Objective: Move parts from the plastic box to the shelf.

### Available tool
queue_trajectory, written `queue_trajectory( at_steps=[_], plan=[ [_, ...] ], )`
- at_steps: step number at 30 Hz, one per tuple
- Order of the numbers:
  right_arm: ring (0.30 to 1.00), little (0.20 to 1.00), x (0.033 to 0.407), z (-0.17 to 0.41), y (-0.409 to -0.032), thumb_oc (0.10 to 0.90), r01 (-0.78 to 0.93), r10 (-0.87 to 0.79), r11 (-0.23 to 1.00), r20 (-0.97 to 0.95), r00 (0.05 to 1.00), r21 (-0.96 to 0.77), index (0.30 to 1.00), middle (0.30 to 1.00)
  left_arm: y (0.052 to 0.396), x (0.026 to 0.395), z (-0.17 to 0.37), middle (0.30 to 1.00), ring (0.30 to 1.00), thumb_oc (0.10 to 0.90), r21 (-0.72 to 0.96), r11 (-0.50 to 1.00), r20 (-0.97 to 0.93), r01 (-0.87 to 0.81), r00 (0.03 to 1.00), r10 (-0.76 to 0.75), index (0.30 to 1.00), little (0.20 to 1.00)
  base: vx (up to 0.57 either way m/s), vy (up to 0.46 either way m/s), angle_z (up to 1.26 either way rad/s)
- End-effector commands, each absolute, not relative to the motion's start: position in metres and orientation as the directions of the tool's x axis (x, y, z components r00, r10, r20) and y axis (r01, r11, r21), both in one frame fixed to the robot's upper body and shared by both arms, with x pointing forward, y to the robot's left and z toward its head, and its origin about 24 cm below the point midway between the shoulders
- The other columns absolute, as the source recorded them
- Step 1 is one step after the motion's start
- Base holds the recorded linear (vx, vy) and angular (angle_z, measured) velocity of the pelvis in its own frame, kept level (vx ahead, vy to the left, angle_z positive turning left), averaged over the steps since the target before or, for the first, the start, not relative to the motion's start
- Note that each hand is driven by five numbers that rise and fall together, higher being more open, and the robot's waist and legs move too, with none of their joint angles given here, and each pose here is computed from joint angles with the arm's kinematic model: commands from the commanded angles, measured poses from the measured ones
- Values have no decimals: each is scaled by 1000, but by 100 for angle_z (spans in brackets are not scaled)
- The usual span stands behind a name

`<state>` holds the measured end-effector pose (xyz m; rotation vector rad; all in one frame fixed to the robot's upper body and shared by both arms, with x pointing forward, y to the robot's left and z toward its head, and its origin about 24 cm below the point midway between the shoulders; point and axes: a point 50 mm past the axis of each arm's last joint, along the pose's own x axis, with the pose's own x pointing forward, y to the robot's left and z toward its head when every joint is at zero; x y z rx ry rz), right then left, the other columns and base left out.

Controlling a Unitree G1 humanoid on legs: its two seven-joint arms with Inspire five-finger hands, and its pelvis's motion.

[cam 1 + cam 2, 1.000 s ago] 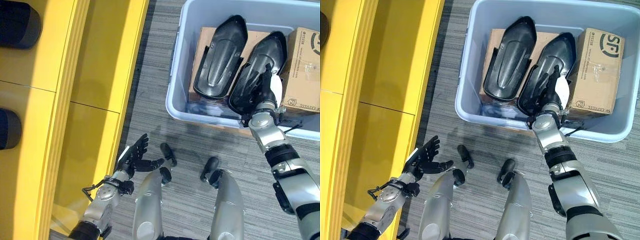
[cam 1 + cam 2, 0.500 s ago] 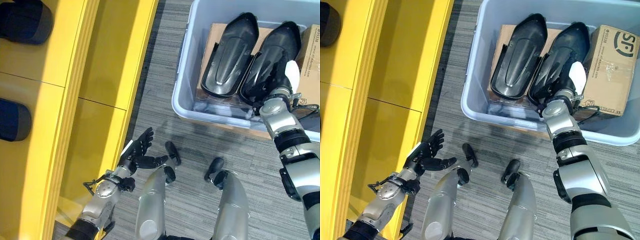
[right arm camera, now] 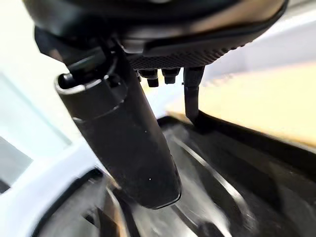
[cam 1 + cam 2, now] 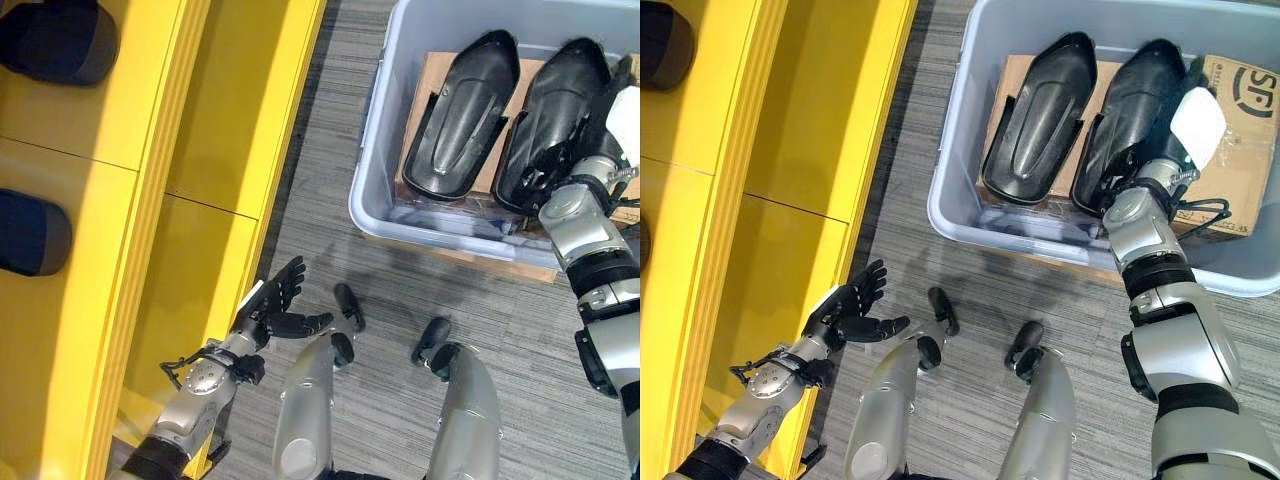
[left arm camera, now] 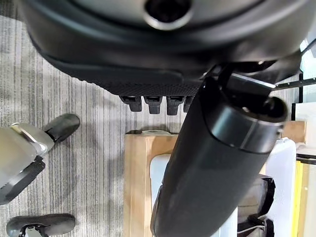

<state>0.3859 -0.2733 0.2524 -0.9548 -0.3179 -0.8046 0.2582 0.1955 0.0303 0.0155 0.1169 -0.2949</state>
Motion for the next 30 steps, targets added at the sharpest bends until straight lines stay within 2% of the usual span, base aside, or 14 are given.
queue_trajectory(
  at_steps=[1, 2, 3, 4, 7, 10, 13, 16, 20, 21, 22, 28, 30],
  plan=[
    [1000, 1000, 357, 333, -250, 900, 905, -215, 249, 891, 400, -346, 1000, 1000, 178, 254, 49, 1000, 1000, 900, -37, 931, 19, 362, 932, -362, 1000, 1000, 0, 0, 0],
    [1000, 1000, 356, 332, -248, 900, 910, -198, 236, 900, 390, -342, 1000, 1000, 178, 254, 49, 1000, 1000, 900, -39, 931, 16, 364, 931, -364, 1000, 1000, 0, 0, 0],
    [1000, 1000, 348, 334, -240, 900, 938, -140, 177, 936, 323, -297, 1000, 1000, 176, 252, 46, 1000, 1000, 900, -52, 928, 3, 368, 930, -368, 1000, 1000, 0, 0, 0],
    [1000, 1000, 345, 335, -238, 900, 950, -131, 172, 950, 285, -261, 1000, 1000, 176, 251, 45, 1000, 1000, 900, -58, 929, 3, 364, 931, -365, 1000, 1000, 0, 0, 0],
    [1000, 1000, 326, 336, -220, 900, 963, -76, 237, 986, 149, -128, 1000, 1000, 180, 248, 44, 1000, 1000, 900, -75, 944, 15, 321, 947, -321, 1000, 1000, -8, 24, -1],
    [1000, 1000, 309, 337, -205, 900, 954, -56, 298, 997, 60, -40, 1000, 1000, 181, 248, 46, 1000, 1000, 900, -79, 948, 25, 308, 951, -307, 1000, 1000, 1, 43, -6],
    [1000, 1000, 293, 334, -194, 900, 927, -43, 373, 998, 38, -20, 1000, 1000, 181, 246, 47, 1000, 1000, 900, -83, 949, 25, 305, 952, -304, 1000, 1000, 7, 62, -8],
    [1000, 1000, 289, 330, -184, 900, 909, 10, 407, 996, 89, -85, 1000, 1000, 181, 244, 49, 1000, 1000, 900, -89, 949, 24, 302, 953, -301, 1000, 1000, 9, 61, -13],
    [1000, 1000, 296, 297, -195, 900, 884, 1, 355, 945, 327, -306, 1000, 1000, 186, 241, 49, 1000, 1000, 900, -80, 952, -1, 295, 955, -296, 1000, 1000, 2, 15, -9],
    [1000, 1000, 296, 295, -196, 900, 882, 2, 353, 942, 334, -313, 1000, 1000, 186, 241, 48, 1000, 1000, 900, -79, 952, -4, 296, 955, -297, 1000, 1000, -12, -11, -4],
    [1000, 1000, 298, 279, -201, 900, 861, -3, 338, 914, 405, -380, 1000, 1000, 189, 239, 44, 1000, 1000, 900, -64, 955, -28, 291, 956, -293, 1000, 1000, -12, -16, -4],
    [1000, 1000, 298, 238, -202, 900, 764, 55, 333, 821, 569, -552, 1000, 1000, 202, 234, 39, 1000, 1000, 900, -50, 969, -22, 243, 969, -244, 1000, 1000, -18, -22, -4],
    [1000, 1000, 298, 232, -199, 900, 734, 103, 341, 799, 592, -587, 1000, 1000, 206, 235, 42, 1000, 1000, 900, -37, 968, 1, 248, 969, -248, 1000, 1000, -39, -30, -10]
  ],
)
